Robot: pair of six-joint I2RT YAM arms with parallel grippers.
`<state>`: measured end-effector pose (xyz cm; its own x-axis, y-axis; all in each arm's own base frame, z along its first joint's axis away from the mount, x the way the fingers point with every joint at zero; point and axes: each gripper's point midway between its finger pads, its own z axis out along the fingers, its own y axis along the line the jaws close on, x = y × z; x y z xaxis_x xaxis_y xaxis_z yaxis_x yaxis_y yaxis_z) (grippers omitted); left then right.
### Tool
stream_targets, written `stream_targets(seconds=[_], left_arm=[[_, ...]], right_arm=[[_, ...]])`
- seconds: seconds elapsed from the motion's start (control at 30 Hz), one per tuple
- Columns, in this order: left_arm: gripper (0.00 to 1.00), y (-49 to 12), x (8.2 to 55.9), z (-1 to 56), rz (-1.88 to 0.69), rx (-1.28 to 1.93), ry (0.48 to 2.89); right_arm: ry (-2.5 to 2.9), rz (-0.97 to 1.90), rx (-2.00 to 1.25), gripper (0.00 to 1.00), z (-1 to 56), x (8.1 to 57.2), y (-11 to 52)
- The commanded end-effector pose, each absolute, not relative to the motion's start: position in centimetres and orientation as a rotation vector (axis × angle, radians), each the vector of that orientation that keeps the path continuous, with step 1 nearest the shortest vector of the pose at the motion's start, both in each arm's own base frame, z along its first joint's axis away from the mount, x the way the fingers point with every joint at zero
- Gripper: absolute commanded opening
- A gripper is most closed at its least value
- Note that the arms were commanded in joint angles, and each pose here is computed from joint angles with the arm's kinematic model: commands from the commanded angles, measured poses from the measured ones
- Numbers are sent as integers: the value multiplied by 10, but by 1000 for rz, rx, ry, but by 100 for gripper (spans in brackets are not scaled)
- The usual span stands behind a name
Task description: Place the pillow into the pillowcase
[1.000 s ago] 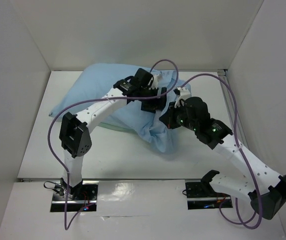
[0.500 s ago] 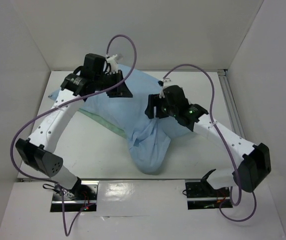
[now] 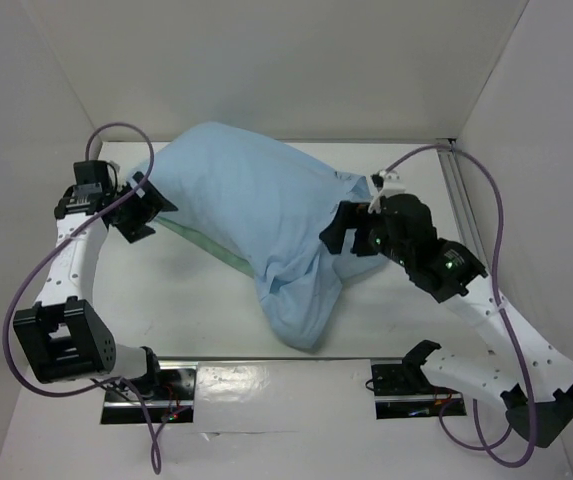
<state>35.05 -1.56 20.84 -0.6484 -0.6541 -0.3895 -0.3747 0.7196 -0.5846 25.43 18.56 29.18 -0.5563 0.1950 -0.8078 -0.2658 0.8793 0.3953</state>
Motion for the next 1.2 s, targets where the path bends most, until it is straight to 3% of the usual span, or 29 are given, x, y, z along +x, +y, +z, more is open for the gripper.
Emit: stream_targets(seconds=[0.0,0.03,0.17,0.33,0.4,0.43,0.5,0.53,0.57,0.6,0.63,0.67,0.77,0.93,1.03,1.13,1.17], left_arm=[[96,-22,349,206,-720,-790,2259],[100,-24,356,208,-746,-755,2230],[100,-51,374,184,-751,-625,2319],[100,-71,398,161,-776,-585,2366],[93,-76,405,155,-792,-565,2362],[86,-81,412,158,-814,-529,2336],[42,-86,419,153,-856,-524,2340],[18,-86,423,154,-856,-523,2338],[2,-88,425,154,-878,-514,2340],[0,-90,426,153,-889,-515,2350],[0,-91,432,160,-901,-500,2336],[0,-91,433,160,-902,-504,2343],[0,-87,438,178,-875,-492,2303],[0,-85,442,212,-884,-456,2238],[0,-89,433,227,-909,-430,2220],[0,-86,413,225,-874,-450,2241],[5,-83,402,226,-847,-454,2253]], right_arm=[[2389,705,-117,100,206,199,193],[2417,762,-132,100,195,189,198],[2548,1037,-203,100,152,143,220],[2340,1294,-216,100,159,144,246],[2323,1306,-210,100,153,149,249],[2331,1284,-195,100,142,156,252],[2374,1253,-139,94,120,164,255],[2324,1245,-117,86,123,177,260],[2328,1213,-95,76,118,183,259],[2330,1182,-74,42,116,189,259],[2349,1112,-45,16,111,197,254],[2401,893,41,0,105,215,236],[2385,433,136,0,124,248,172],[2276,-10,391,0,177,288,31],[2247,-54,554,0,180,293,-21],[2254,2,674,0,173,298,-28],[2271,3,698,0,167,299,-28]])
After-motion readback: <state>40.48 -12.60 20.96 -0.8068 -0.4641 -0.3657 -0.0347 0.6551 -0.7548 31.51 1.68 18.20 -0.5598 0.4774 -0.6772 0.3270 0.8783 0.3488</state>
